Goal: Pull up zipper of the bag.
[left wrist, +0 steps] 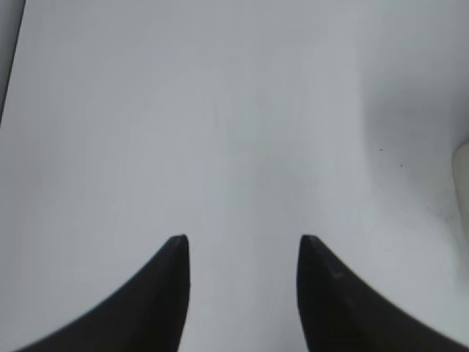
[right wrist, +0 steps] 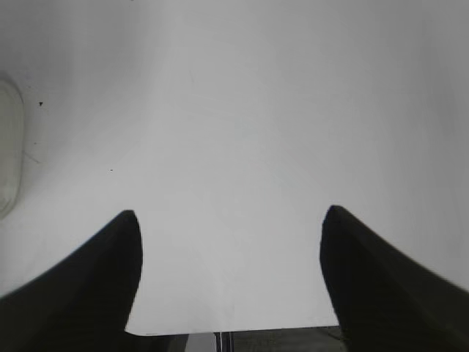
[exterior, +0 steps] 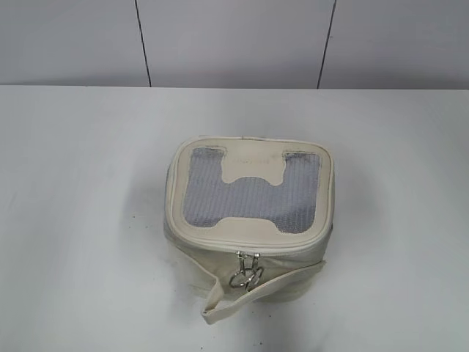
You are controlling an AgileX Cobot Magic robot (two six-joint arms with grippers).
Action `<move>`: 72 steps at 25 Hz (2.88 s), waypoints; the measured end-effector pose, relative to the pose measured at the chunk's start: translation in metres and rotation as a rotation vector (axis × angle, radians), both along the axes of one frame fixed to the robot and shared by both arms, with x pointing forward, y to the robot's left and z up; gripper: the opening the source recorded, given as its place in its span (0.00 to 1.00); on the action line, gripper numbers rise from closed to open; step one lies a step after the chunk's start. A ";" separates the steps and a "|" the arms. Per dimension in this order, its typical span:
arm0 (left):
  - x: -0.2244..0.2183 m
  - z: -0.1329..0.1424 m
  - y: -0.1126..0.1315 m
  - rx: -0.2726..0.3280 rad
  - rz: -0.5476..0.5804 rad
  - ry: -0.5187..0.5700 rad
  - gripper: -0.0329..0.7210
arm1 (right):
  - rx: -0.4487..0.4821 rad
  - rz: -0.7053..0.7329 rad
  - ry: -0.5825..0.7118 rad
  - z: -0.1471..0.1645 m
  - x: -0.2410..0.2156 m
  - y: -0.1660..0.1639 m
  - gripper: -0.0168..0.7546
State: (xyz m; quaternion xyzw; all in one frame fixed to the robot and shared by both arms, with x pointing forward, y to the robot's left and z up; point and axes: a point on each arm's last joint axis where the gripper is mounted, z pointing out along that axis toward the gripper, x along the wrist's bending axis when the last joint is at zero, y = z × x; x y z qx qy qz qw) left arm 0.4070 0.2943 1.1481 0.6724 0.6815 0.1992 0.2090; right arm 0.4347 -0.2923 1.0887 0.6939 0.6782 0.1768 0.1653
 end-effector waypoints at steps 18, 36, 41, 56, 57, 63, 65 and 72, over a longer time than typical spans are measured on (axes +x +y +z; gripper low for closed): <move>-0.173 -0.079 -0.001 -0.085 -0.101 -0.551 0.53 | -0.037 0.023 -0.308 -0.039 -0.150 -0.007 0.78; -0.176 -0.083 -0.001 -0.062 -0.128 -0.556 0.53 | -0.039 0.027 -0.559 -0.035 -0.190 -0.009 0.78; -0.176 -0.083 -0.001 -0.061 -0.128 -0.556 0.53 | -0.039 0.027 -0.559 -0.035 -0.190 -0.009 0.78; -0.179 -0.083 -0.001 -0.060 -0.129 -0.574 0.53 | -0.035 0.028 -0.575 -0.034 -0.193 -0.008 0.78; -0.179 -0.083 -0.001 -0.060 -0.129 -0.574 0.53 | -0.034 0.028 -0.583 -0.034 -0.194 -0.008 0.78; -0.179 -0.083 -0.001 -0.058 -0.121 -0.574 0.53 | -0.031 0.027 -0.628 -0.035 -0.201 -0.009 0.78; -0.179 -0.083 -0.001 -0.058 -0.121 -0.574 0.53 | -0.030 0.027 -0.628 -0.035 -0.201 -0.008 0.78; -0.179 -0.083 -0.001 -0.058 -0.121 -0.574 0.53 | -0.030 0.027 -0.628 -0.035 -0.201 -0.008 0.78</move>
